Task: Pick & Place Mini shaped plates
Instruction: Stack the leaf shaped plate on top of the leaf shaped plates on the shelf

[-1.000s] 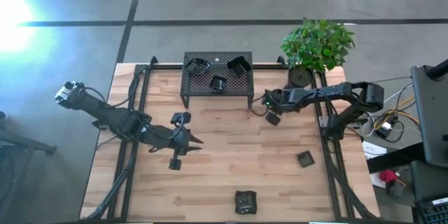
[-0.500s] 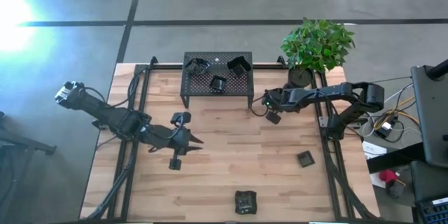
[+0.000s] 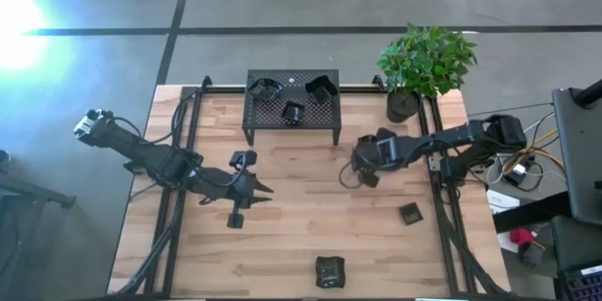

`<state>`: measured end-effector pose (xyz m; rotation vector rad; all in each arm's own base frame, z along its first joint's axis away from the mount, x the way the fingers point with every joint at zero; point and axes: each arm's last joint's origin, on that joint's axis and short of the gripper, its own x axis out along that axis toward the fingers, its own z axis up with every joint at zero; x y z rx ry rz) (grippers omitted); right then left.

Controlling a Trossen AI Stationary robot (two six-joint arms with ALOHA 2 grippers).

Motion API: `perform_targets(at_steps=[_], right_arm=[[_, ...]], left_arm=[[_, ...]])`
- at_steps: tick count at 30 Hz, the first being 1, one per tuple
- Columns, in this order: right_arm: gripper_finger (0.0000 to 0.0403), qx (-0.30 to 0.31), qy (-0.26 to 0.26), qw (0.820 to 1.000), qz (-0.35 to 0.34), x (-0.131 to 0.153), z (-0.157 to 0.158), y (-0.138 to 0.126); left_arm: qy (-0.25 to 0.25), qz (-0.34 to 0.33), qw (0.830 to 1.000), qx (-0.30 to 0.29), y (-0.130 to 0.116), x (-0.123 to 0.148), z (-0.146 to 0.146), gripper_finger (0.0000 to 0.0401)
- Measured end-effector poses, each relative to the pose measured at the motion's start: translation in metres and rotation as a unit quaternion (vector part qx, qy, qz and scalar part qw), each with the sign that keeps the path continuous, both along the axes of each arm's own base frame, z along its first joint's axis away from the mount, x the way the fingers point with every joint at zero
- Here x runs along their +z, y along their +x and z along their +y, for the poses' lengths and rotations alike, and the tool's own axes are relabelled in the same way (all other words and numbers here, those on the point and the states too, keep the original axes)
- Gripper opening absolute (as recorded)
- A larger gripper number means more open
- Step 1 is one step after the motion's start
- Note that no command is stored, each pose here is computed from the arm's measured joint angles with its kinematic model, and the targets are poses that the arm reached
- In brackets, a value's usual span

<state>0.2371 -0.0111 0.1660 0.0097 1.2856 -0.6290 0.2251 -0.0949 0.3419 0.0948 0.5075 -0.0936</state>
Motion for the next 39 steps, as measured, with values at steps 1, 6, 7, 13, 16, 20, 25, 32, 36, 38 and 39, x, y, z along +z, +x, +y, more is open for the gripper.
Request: perform_targets(at_steps=[1, 6, 7, 13, 16, 20, 25, 32, 36, 38, 39], right_arm=[[0.0008, 0.009, 0.001, 1.000, -0.008, 0.003, 0.008, 0.002], [0.0008, 0.051, 0.015, 0.997, -0.061, 0.022, 0.049, 0.013], [0.0008, 0.059, 0.020, 0.995, -0.073, 0.026, 0.058, 0.015], [0.0008, 0.107, 0.047, 0.983, -0.139, 0.045, 0.101, 0.029], [0.0008, 0.129, 0.049, 0.980, -0.141, 0.045, 0.120, 0.045], [0.0008, 0.177, 0.037, 0.976, -0.124, 0.041, 0.140, 0.073], [0.0008, 0.229, 0.018, 0.968, -0.099, 0.032, 0.157, 0.111], [0.0008, 0.268, 0.008, 0.960, -0.083, 0.016, 0.171, 0.151], [0.0008, 0.278, 0.011, 0.958, -0.064, 0.002, 0.175, 0.163], [0.0008, 0.284, 0.008, 0.957, -0.056, -0.004, 0.177, 0.168], [0.0008, 0.285, 0.007, 0.957, -0.047, -0.007, 0.177, 0.169]], left_arm=[[0.000, 0.000, 1.000, 0.000, 0.000, 0.000, 0.000, 0.0076], [0.000, 0.000, 1.000, 0.000, 0.000, 0.000, 0.000, 0.0076], [0.000, 0.000, 1.000, 0.000, 0.000, 0.000, 0.000, 0.0076], [0.000, -0.001, 1.000, 0.000, 0.000, 0.000, 0.000, 0.0076], [0.000, -0.001, 1.000, 0.000, 0.000, 0.000, 0.000, 0.0076], [0.000, -0.001, 1.000, 0.000, 0.000, 0.000, 0.000, 0.0076], [-0.004, -0.001, 1.000, 0.002, 0.000, 0.001, 0.000, 0.0076], [-0.008, -0.001, 1.000, 0.004, 0.000, 0.001, 0.000, 0.0076], [-0.008, -0.001, 1.000, 0.004, 0.000, 0.000, 0.000, 0.0076], [-0.008, -0.001, 1.000, 0.004, 0.000, 0.000, 0.000, 0.0076], [-0.009, 0.000, 1.000, 0.005, 0.000, 0.000, 0.000, 0.0076]])
